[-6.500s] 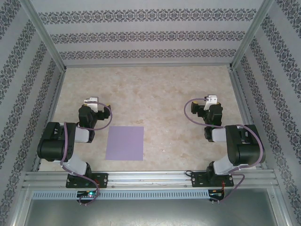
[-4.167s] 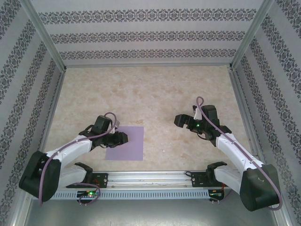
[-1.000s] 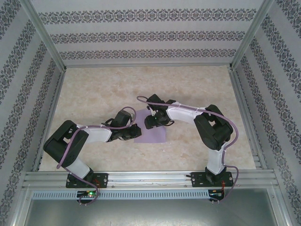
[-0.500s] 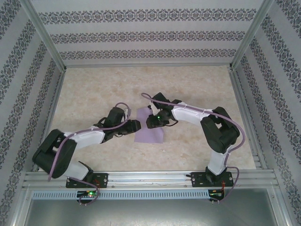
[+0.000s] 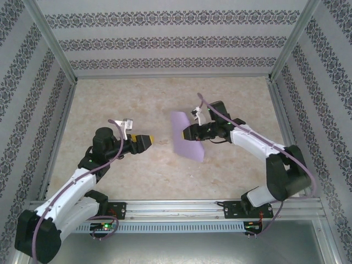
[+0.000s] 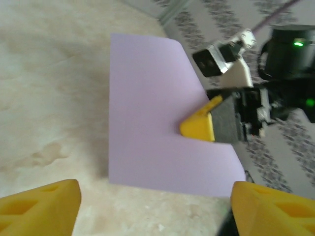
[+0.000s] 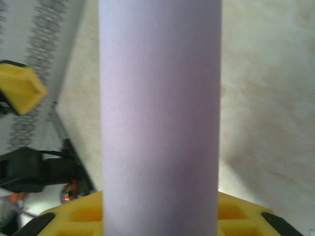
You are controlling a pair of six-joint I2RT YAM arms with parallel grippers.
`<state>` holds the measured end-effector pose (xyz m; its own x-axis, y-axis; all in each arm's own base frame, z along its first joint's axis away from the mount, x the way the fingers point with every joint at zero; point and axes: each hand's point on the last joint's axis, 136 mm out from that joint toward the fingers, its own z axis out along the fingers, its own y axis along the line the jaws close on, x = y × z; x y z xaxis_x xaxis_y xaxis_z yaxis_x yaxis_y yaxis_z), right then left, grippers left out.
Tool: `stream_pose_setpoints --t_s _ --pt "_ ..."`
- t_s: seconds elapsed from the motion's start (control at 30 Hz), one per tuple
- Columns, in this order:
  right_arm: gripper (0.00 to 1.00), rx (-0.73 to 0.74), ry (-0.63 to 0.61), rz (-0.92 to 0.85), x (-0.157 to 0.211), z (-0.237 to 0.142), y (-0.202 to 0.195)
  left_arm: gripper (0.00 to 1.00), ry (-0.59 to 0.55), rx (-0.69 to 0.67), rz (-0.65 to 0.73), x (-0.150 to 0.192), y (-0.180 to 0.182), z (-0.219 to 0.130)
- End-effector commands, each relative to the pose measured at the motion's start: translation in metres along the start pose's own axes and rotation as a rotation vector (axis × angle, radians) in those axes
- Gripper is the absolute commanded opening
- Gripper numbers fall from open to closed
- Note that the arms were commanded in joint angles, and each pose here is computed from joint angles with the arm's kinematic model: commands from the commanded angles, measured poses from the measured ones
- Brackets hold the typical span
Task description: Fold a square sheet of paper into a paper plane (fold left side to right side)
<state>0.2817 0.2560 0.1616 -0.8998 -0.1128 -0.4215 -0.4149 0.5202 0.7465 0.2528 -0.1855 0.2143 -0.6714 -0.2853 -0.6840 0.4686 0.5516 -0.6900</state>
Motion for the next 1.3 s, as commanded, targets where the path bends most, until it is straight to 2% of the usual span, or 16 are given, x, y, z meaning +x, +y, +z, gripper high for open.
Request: stream_pose_setpoints --t_s 0.0,0.13,0.33,0.53,0.7,0.73,0.8,0.83,0.93,0.97,1.0,1.13,1.27 --pt "0.32 -0.216 -0.03 -0.09 -0.005 -0.026 0.048 0.84 -0.042 0.192 0.137 -0.015 -0.046 -0.013" --pt "0.31 -0.33 -0.06 -0.188 -0.005 -0.055 0.088 0.87 -0.029 0.321 0.194 -0.024 -0.079 -0.02" --pt "0.31 -0.456 -0.066 -0.308 0.002 -0.083 0.14 0.88 0.006 0.443 0.232 -0.036 -0.104 -0.017" --pt "0.3 -0.523 -0.039 -0.384 0.008 -0.08 0.173 0.92 0.026 0.507 0.275 -0.04 -0.119 -0.007" --pt "0.3 -0.536 -0.022 -0.391 0.006 -0.07 0.18 0.92 0.075 0.532 0.274 -0.035 -0.125 0.007" --pt "0.3 -0.531 -0.023 -0.389 0.005 -0.068 0.179 0.89 0.081 0.536 0.272 -0.033 -0.125 0.008" --pt "0.3 -0.503 -0.034 -0.372 0.001 -0.063 0.172 0.79 0.084 0.543 0.275 -0.032 -0.127 0.009" --pt "0.31 -0.484 -0.04 -0.362 0.0 -0.061 0.167 0.68 0.084 0.544 0.275 -0.032 -0.127 0.009" --pt "0.32 -0.446 -0.053 -0.33 -0.005 -0.057 0.154 0.21 0.085 0.524 0.261 -0.032 -0.124 0.011" --pt "0.33 -0.434 -0.062 -0.323 -0.007 -0.057 0.15 0.08 0.089 0.505 0.248 -0.031 -0.12 0.013" --pt "0.35 -0.42 -0.071 -0.315 -0.008 -0.057 0.146 0.01 0.092 0.483 0.234 -0.031 -0.116 0.015" --pt "0.44 -0.355 -0.111 -0.288 -0.011 -0.061 0.13 0.0 0.121 0.367 0.145 -0.025 -0.092 0.026" --pt "0.57 -0.222 -0.149 -0.231 -0.011 -0.066 0.1 0.0 0.203 0.259 0.012 -0.008 -0.063 0.04"
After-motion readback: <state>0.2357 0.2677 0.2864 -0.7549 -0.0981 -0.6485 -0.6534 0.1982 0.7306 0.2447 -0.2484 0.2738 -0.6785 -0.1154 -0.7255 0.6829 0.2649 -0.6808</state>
